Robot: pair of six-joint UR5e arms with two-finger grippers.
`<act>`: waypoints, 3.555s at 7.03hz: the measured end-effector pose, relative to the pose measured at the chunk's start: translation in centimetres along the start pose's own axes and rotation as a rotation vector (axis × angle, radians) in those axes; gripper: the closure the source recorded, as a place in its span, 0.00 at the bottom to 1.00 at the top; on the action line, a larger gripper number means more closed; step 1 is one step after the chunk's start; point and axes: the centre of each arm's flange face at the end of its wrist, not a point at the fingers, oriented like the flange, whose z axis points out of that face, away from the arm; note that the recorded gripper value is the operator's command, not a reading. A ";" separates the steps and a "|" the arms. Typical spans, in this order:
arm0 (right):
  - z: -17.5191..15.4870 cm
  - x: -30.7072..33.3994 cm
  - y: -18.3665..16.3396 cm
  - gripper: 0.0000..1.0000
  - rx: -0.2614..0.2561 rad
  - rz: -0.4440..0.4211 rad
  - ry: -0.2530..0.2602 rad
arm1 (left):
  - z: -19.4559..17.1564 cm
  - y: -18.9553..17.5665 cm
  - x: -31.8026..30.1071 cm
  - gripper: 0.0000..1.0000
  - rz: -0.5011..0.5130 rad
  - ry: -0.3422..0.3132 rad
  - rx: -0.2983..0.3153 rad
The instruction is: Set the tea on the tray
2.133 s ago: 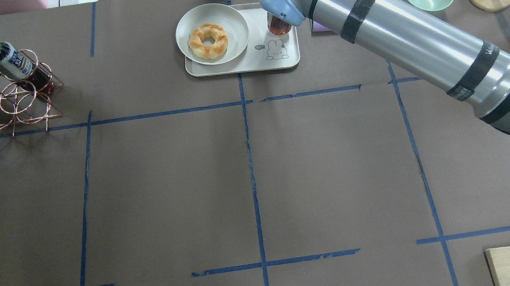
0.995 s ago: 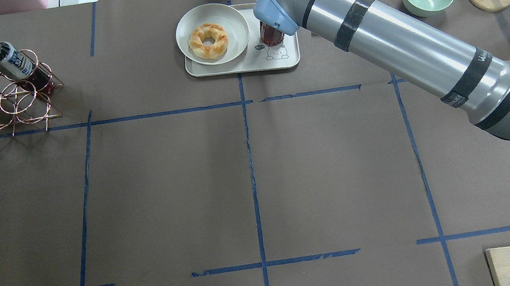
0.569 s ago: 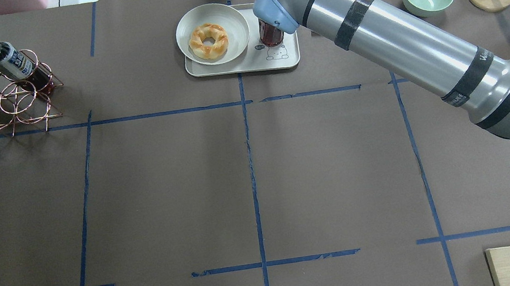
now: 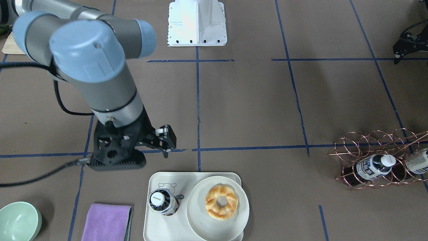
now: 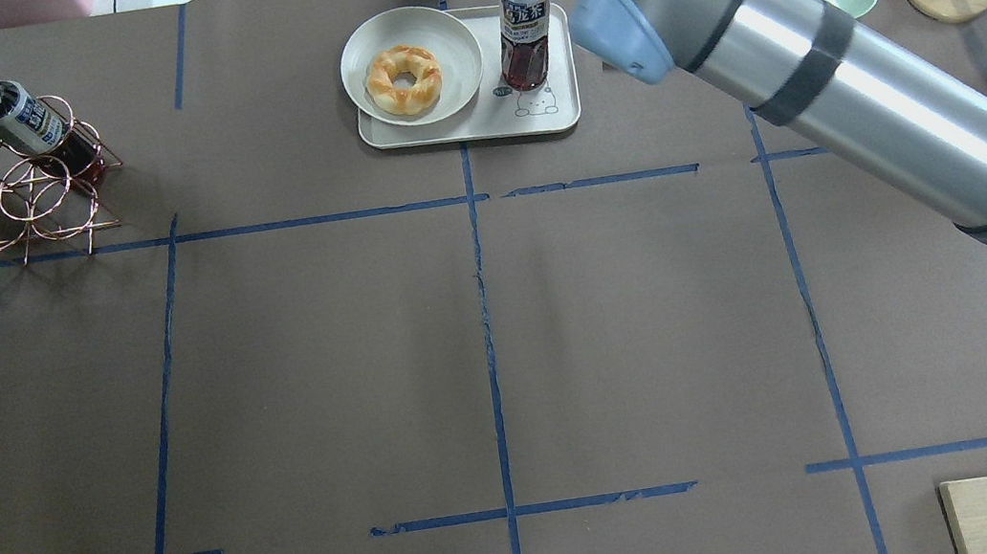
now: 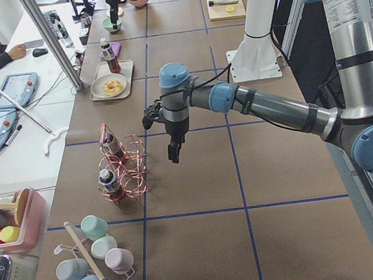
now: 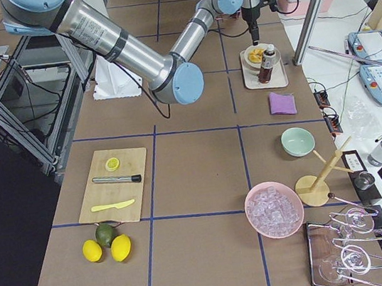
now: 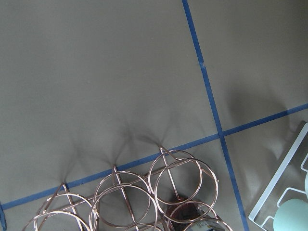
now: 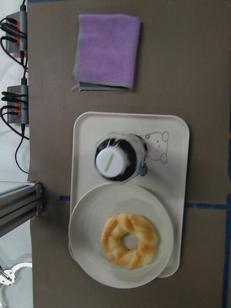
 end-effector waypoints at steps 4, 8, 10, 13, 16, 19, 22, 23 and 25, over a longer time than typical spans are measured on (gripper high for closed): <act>-5.7 15.9 11.2 0.00 0.000 -0.138 0.029 | 3.8 3.4 -13.5 0.00 -0.192 0.103 -0.066; -6.3 33.1 11.7 0.00 -0.110 -0.229 0.023 | 7.5 5.6 -17.8 0.00 -0.237 0.176 -0.115; -6.0 46.0 12.4 0.00 -0.165 -0.289 -0.007 | 7.1 5.5 -17.6 0.00 -0.234 0.181 -0.107; -3.2 62.9 18.3 0.00 -0.240 -0.280 -0.030 | 7.0 5.5 -17.5 0.00 -0.233 0.182 -0.105; -1.0 66.5 19.7 0.00 -0.248 -0.238 -0.042 | 7.1 5.5 -17.6 0.00 -0.235 0.181 -0.107; -0.1 67.6 20.1 0.00 -0.213 -0.097 -0.022 | 7.2 5.4 -17.7 0.00 -0.235 0.181 -0.108; 0.6 68.4 20.4 0.00 -0.195 -0.065 -0.019 | 7.1 5.4 -17.6 0.00 -0.233 0.181 -0.107; 0.6 68.4 20.4 0.00 -0.193 -0.051 -0.018 | 7.1 5.4 -17.6 0.00 -0.233 0.180 -0.106; 0.6 68.4 20.4 0.00 -0.191 -0.042 -0.017 | 7.1 5.4 -17.6 0.00 -0.232 0.179 -0.106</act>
